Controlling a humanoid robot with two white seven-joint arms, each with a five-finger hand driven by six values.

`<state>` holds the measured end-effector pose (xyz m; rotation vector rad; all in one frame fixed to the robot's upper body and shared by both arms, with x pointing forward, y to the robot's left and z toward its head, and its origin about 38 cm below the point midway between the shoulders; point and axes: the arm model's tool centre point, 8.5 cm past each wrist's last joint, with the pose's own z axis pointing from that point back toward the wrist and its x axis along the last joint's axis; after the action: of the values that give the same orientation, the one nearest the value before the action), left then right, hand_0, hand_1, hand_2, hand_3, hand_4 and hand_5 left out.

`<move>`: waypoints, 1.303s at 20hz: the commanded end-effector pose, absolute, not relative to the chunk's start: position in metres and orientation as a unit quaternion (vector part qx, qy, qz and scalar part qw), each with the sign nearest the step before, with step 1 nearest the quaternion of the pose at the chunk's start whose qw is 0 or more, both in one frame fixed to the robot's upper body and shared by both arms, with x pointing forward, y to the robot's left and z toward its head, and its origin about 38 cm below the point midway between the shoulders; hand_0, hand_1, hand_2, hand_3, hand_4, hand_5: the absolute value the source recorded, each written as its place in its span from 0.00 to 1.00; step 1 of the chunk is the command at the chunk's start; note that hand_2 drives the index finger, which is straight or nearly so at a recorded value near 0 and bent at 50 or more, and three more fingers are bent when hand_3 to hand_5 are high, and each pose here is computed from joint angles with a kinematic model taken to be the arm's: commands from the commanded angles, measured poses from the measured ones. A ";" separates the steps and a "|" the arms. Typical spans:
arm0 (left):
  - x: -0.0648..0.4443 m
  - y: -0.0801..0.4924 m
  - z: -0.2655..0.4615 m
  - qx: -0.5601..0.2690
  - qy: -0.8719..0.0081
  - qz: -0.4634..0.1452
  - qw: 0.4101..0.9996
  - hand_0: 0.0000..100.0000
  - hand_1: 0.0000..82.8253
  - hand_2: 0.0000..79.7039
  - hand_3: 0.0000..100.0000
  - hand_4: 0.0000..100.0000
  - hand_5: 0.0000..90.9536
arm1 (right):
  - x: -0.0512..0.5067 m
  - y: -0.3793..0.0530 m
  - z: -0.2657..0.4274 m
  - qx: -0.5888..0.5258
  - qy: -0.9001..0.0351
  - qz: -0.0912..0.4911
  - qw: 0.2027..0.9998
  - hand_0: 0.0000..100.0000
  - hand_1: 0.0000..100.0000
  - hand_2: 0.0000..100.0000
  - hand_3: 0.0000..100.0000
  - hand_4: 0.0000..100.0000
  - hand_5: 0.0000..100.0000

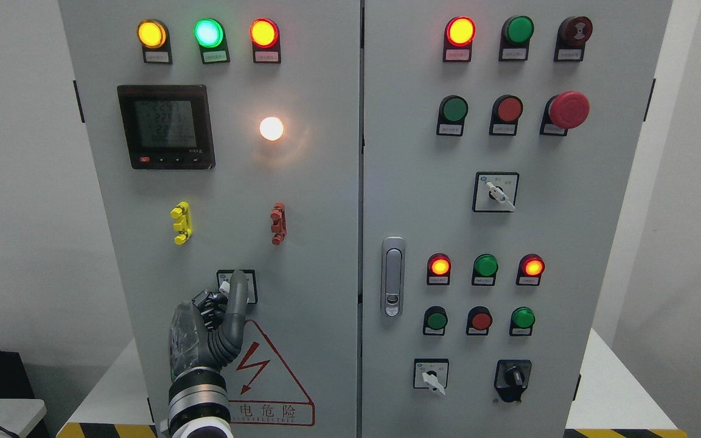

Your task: Turn on light switch 1

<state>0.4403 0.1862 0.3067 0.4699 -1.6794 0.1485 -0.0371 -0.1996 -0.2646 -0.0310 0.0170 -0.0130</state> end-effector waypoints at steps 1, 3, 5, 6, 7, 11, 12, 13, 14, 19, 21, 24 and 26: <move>0.435 0.186 0.310 0.200 -0.743 0.067 0.635 0.14 0.27 0.68 1.00 1.00 0.97 | -0.037 -0.200 -0.265 -0.015 0.009 -0.010 1.000 0.12 0.39 0.00 0.00 0.00 0.00; 0.434 0.186 0.311 0.196 -0.744 0.066 0.635 0.14 0.27 0.69 1.00 1.00 0.97 | -0.038 -0.199 -0.265 -0.015 0.009 -0.010 1.000 0.12 0.39 0.00 0.00 0.00 0.00; 0.433 0.186 0.308 0.196 -0.742 0.065 0.637 0.14 0.27 0.71 1.00 1.00 0.97 | -0.037 -0.199 -0.265 -0.015 0.009 -0.010 1.000 0.12 0.39 0.00 0.00 0.00 0.00; 0.431 0.187 0.305 0.195 -0.741 0.065 0.639 0.14 0.27 0.71 1.00 1.00 0.97 | -0.038 -0.199 -0.265 -0.015 0.009 -0.010 1.000 0.12 0.39 0.00 0.00 0.00 0.00; 0.428 0.187 0.302 0.195 -0.740 0.066 0.640 0.14 0.27 0.71 1.00 1.00 0.97 | -0.037 -0.199 -0.265 -0.015 0.009 -0.010 1.000 0.12 0.39 0.00 0.00 0.00 0.00; 0.425 0.188 0.296 0.194 -0.737 0.065 0.644 0.13 0.27 0.72 1.00 1.00 0.97 | -0.038 -0.199 -0.265 -0.015 0.009 -0.010 1.000 0.12 0.39 0.00 0.00 0.00 0.00; 0.424 0.187 0.293 0.189 -0.738 0.059 0.645 0.13 0.27 0.72 1.00 1.00 0.97 | -0.037 -0.199 -0.265 -0.015 0.009 -0.010 1.000 0.12 0.39 0.00 0.00 0.00 0.00; 0.422 0.186 0.289 0.180 -0.740 0.050 0.646 0.13 0.27 0.72 1.00 1.00 0.97 | -0.038 -0.199 -0.265 -0.015 0.009 -0.010 1.000 0.12 0.39 0.00 0.00 0.00 0.00; 0.420 0.184 0.283 0.168 -0.743 0.039 0.647 0.14 0.27 0.72 1.00 1.00 0.97 | -0.037 -0.199 -0.265 -0.015 0.009 -0.010 1.000 0.12 0.39 0.00 0.00 0.00 0.00; 0.405 0.198 0.240 0.145 -0.749 0.018 0.646 0.10 0.27 0.68 1.00 1.00 0.97 | -0.037 -0.199 -0.265 -0.015 0.008 -0.010 1.000 0.12 0.39 0.00 0.00 0.00 0.00; 0.394 0.214 0.219 0.151 -0.744 0.022 0.651 0.09 0.27 0.67 1.00 0.99 0.96 | -0.037 -0.200 -0.265 -0.015 0.009 -0.010 1.000 0.12 0.39 0.00 0.00 0.00 0.00; 0.370 0.245 0.181 0.158 -0.734 0.015 0.660 0.08 0.26 0.64 1.00 0.97 0.96 | -0.038 -0.199 -0.265 -0.015 0.009 -0.010 1.000 0.12 0.39 0.00 0.00 0.00 0.00; 0.352 0.267 0.161 0.167 -0.734 0.007 0.658 0.08 0.24 0.62 1.00 0.96 0.96 | -0.037 -0.199 -0.265 -0.015 0.009 -0.010 1.000 0.12 0.39 0.00 0.00 0.00 0.00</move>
<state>0.3928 0.1991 0.2172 0.2679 -1.7600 -0.0327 -0.0373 -0.1998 -0.2646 -0.0312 0.0167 -0.0131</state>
